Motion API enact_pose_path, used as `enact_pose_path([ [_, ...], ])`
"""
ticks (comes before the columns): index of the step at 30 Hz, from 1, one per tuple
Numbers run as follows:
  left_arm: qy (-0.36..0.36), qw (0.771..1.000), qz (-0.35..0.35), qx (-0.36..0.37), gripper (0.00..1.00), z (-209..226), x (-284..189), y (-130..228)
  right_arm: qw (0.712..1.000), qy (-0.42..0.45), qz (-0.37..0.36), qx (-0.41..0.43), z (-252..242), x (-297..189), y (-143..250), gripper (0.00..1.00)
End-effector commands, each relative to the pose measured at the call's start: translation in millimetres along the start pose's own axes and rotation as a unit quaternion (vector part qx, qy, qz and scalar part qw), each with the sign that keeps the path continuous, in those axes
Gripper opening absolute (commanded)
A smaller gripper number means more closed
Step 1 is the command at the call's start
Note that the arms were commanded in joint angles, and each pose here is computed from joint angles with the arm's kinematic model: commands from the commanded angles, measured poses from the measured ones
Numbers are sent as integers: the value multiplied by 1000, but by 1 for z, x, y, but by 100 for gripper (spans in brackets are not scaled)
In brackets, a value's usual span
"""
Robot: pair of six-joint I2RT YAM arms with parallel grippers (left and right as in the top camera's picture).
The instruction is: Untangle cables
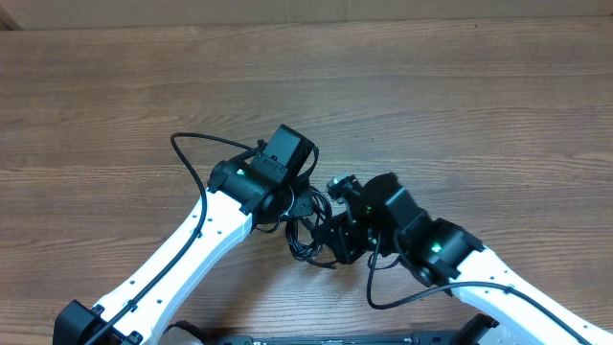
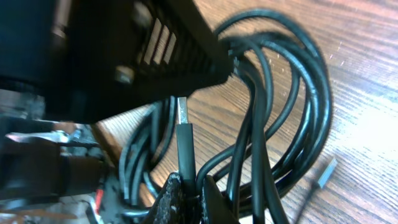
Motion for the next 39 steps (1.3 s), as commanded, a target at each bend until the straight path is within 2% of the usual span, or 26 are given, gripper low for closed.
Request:
enact_pose_path([
  [1, -5, 999, -41, -33, 4, -2, -5, -8, 994, -98, -42, 8, 19, -31, -13, 4],
  [4, -24, 997, -47, -49, 4, 2, -5, -7, 995, -33, -62, 69, 0, -40, -15, 4],
  [7, -58, 989, -66, -121, 4, 11, -6, -7, 987, 46, -69, 137, -21, -45, -11, 4],
  [11, -62, 971, -78, -217, 4, 13, -6, -7, 956, 147, -84, 239, -40, -50, -4, 4],
  [15, -40, 958, -65, -277, 4, 9, -6, -6, 922, 189, -102, 322, -48, -51, -1, 4],
  [17, -18, 964, -57, -260, 4, 4, -5, -8, 911, 197, -103, 346, -51, -48, 0, 4],
  [21, 26, 984, -49, -170, 5, -8, -6, -12, 897, 206, -87, 381, -59, -38, 4, 4],
  [25, 32, 993, -42, -102, 4, -10, -6, -11, 888, 214, -59, 402, -67, -24, 9, 6],
  [26, 32, 995, -42, -86, 4, -10, -6, -11, 887, 214, -51, 405, -68, -21, 10, 10],
  [28, 28, 997, -42, -61, 4, -9, -6, -11, 886, 217, -41, 408, -71, -17, 13, 32],
  [31, 24, 998, -44, -48, 4, -3, -11, -13, 883, 222, -32, 412, -74, -13, 15, 38],
  [33, 22, 997, -46, -54, 4, 0, -14, -14, 883, 223, -31, 412, -74, -13, 15, 49],
  [35, 17, 997, -46, -61, 4, 5, -16, -16, 883, 222, -31, 412, -74, -13, 15, 74],
  [37, 14, 997, -44, -61, 4, 6, -16, -15, 883, 222, -31, 412, -74, -13, 15, 84],
  [39, 10, 997, -40, -59, 4, 7, -16, -14, 883, 222, -31, 412, -74, -13, 15, 100],
])
Point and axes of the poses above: each gripper's point midway between its finger pads, its own x axis out along the fingers, its own z axis along the line the jaws close on, y = z × x, the point moved 10 cm from there along -x, back along the fingers, and after that the axes turned 11 degrees about -x, right-handed, at the moved point
